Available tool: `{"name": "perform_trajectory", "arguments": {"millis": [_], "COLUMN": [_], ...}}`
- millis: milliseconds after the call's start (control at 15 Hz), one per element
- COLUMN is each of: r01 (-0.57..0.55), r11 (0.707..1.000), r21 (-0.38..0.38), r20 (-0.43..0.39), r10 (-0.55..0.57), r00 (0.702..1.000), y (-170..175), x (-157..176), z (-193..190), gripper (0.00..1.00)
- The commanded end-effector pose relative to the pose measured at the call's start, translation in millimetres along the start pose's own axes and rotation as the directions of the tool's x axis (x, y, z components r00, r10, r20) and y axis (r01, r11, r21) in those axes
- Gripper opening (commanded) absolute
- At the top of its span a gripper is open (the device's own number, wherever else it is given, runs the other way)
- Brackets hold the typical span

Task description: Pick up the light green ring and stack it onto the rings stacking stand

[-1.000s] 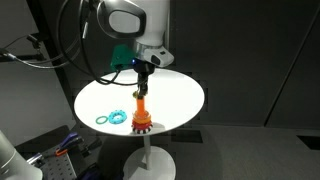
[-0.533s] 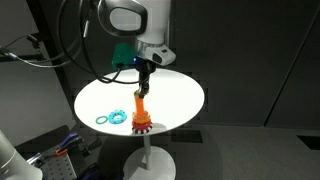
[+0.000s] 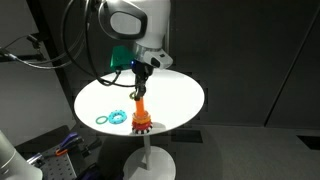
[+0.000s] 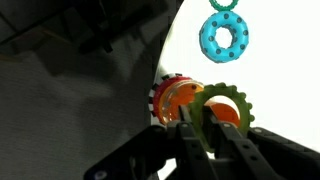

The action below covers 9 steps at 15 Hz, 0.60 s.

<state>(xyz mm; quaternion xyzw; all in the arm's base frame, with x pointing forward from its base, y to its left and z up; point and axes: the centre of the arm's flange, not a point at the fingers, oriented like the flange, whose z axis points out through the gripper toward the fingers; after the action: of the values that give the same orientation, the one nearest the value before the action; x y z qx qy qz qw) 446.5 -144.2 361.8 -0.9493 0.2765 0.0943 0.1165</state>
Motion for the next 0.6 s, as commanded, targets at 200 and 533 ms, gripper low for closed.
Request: {"name": "perform_trajectory", "arguments": {"millis": [200, 533], "r01": [0.021, 0.037], "r11": [1.0, 0.999], "r21": [-0.015, -0.026], "r20": [0.007, -0.019], "r10": [-0.021, -0.037], "r00": [1.0, 0.999], "y": [-1, -5], "x": [-2, -3], "z": [5, -6], "gripper": [0.06, 0.06]}}
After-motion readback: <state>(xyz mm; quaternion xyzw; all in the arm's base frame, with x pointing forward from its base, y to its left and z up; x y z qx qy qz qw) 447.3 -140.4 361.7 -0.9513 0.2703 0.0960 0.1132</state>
